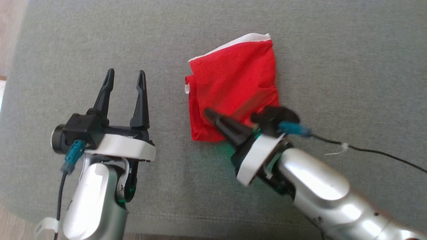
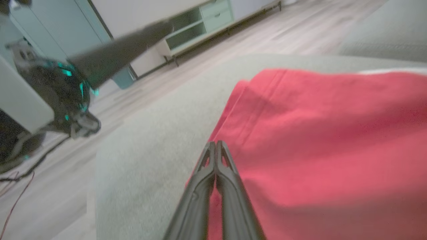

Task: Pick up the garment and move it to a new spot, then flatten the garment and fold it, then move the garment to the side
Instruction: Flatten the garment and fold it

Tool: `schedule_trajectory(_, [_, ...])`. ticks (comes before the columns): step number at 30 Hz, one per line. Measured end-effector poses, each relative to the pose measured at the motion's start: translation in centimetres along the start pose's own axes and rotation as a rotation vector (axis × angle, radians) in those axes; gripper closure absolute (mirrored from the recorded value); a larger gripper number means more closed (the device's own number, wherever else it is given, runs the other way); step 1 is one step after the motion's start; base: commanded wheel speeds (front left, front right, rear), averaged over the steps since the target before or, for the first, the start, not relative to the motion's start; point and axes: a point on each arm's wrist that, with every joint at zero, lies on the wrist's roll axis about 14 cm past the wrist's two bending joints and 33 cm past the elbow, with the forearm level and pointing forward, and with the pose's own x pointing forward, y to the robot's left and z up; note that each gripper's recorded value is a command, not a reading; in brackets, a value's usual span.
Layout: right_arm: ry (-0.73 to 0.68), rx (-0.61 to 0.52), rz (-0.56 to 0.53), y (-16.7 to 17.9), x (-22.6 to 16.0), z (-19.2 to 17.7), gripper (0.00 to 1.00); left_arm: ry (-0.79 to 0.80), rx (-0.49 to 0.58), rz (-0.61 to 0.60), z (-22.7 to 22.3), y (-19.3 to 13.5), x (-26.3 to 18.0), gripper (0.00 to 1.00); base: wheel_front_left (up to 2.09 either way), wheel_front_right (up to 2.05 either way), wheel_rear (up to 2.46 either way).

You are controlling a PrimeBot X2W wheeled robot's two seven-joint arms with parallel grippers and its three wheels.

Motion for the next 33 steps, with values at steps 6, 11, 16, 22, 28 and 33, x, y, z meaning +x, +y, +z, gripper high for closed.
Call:
schedule_trajectory(6, [-0.208, 0.044, -0.207, -5.1, -3.6, 4.6, 0.0, 0.002, -0.002, -0.012, 0.0, -0.5, -0.7, 0.0, 0.0, 0.0, 0.0])
schedule_trajectory(11, [-0.31, 0.018, -0.465, -10.9, -9.9, 6.3, 0.0, 0.004, 0.0, -0.02, 0.1, -0.9, -1.1, 0.0, 0.0, 0.0, 0.0])
schedule_trajectory(16, [-0.375, -0.035, -0.71, -14.4, -17.5, 7.7, 0.0, -0.005, 0.013, -0.041, 0.5, -1.3, -1.6, 0.0, 0.0, 0.0, 0.0])
schedule_trajectory(22, [-0.363, -0.042, -0.817, -14.1, -21.4, 7.3, 0.0, -0.015, 0.015, -0.054, 1.1, -1.7, -2.3, 0.0, 0.0, 0.0, 0.0])
schedule_trajectory(28, [-0.35, -0.035, -0.855, -12.6, -23.3, 7.2, 0.0, -0.005, 0.027, -0.055, 1.2, -1.6, -3.5, 0.0, 0.0, 0.0, 0.0])
schedule_trajectory(33, [-0.351, -0.026, -0.864, -11.6, -24.1, 7.3, 0.0, 0.003, 0.037, -0.044, 1.3, -1.3, -4.7, 0.0, 0.0, 0.0, 0.0])
